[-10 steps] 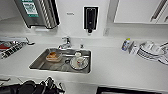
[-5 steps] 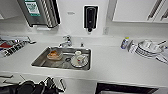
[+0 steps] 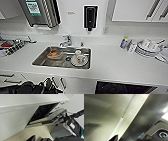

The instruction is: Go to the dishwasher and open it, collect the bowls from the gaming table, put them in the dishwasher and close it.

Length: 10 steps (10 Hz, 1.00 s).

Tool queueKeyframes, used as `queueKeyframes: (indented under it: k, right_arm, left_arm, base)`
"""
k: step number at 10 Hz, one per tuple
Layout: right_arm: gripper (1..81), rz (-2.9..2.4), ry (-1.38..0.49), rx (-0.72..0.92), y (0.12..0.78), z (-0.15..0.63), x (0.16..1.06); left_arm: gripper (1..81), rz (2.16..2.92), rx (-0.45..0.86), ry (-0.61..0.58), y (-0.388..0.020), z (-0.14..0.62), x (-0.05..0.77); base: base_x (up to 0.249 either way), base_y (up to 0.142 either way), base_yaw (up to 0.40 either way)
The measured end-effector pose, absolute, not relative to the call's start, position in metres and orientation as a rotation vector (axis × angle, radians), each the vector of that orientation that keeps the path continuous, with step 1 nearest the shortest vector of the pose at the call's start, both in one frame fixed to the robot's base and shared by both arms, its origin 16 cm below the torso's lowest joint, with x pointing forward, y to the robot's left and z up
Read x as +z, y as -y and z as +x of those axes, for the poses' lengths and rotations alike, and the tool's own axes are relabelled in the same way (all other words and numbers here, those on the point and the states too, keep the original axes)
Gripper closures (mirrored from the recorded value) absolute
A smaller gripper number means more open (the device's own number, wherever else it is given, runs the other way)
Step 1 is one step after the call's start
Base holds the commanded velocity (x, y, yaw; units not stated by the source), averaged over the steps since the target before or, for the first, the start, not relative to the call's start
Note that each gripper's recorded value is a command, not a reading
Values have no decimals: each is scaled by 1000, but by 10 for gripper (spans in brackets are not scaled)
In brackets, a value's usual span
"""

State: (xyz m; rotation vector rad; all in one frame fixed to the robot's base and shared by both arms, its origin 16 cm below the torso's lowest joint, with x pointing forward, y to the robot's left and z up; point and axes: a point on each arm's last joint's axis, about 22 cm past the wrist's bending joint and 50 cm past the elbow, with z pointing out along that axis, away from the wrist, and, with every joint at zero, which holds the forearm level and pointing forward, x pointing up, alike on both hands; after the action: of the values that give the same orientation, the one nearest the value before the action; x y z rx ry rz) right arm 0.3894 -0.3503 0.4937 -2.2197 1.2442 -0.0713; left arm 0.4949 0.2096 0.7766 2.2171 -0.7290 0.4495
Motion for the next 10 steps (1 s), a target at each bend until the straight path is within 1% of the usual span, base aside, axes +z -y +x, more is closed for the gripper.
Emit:
queueKeyframes:
  k: [1, 3, 5, 10]
  right_arm:
    - [10, -2215, -1226, -38, 330, 383, 486]
    - [10, -2212, -1207, -21, 307, 376, 471]
    - [10, -2209, -1214, -28, 302, 367, 462]
    - [10, -2202, -1217, -55, 301, 374, 459]
  left_arm:
    - [10, 2218, 449, 729, -210, 495, 776]
    - [10, 2217, 449, 729, -210, 495, 777]
    - [10, 2216, 452, 730, -209, 496, 777]
    - [10, 2212, 447, 731, -207, 495, 776]
  base:
    - [0, 0, 0]
    - [0, 0, 0]
    - [-65, 0, 0]
    - [-73, 0, 0]
